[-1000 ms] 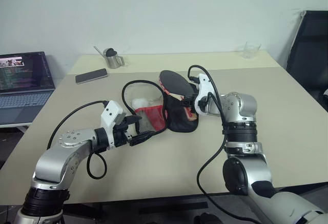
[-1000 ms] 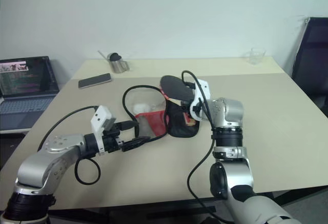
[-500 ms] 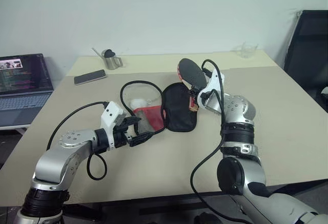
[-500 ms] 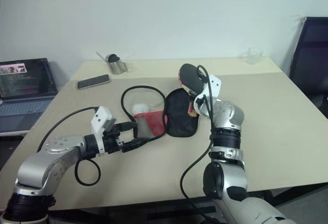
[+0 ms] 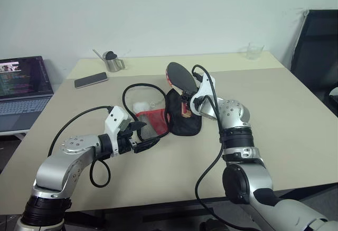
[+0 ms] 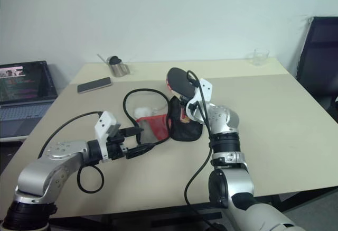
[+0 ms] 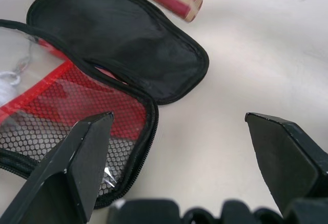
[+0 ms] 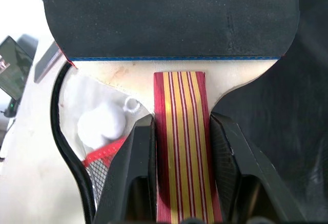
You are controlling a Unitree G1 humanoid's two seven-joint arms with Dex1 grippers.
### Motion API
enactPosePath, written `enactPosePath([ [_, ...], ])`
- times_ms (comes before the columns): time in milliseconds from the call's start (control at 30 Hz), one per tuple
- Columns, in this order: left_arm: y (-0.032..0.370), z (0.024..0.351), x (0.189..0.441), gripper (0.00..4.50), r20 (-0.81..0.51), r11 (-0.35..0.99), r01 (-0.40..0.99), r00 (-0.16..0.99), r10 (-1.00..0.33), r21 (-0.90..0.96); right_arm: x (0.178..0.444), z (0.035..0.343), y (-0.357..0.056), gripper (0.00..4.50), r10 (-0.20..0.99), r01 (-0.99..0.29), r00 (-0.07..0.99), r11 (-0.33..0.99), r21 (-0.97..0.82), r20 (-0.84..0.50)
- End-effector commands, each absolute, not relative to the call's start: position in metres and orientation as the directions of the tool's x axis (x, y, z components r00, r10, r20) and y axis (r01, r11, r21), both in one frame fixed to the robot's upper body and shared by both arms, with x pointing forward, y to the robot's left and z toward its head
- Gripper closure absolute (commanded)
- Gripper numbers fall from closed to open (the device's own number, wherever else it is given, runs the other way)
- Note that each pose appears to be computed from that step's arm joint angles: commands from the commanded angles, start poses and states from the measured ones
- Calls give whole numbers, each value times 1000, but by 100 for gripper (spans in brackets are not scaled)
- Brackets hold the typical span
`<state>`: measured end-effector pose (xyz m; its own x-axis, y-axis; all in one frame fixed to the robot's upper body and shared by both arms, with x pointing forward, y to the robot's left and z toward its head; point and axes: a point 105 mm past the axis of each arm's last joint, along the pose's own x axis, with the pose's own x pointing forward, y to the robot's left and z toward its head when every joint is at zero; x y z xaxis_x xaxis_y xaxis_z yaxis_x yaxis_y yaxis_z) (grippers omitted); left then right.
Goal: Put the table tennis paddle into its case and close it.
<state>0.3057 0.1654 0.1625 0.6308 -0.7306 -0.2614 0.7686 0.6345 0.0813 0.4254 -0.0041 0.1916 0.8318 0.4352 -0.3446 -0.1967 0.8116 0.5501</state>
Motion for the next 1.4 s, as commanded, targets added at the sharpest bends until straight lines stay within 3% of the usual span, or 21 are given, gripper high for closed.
enactPosePath([
  [33,164,173,302,0,-234,630,768,637,-735,111,399,184,60,340,587,-292,750,708,643,-305],
  [233,161,175,302,0,-225,631,768,637,-737,111,399,159,61,340,571,-281,742,740,611,-351],
  [633,163,172,299,0,-235,640,761,644,-728,107,402,164,57,340,531,-296,781,779,553,-330],
  [1400,162,172,300,0,-244,636,764,641,-728,111,412,141,34,340,383,-178,825,874,453,-416],
])
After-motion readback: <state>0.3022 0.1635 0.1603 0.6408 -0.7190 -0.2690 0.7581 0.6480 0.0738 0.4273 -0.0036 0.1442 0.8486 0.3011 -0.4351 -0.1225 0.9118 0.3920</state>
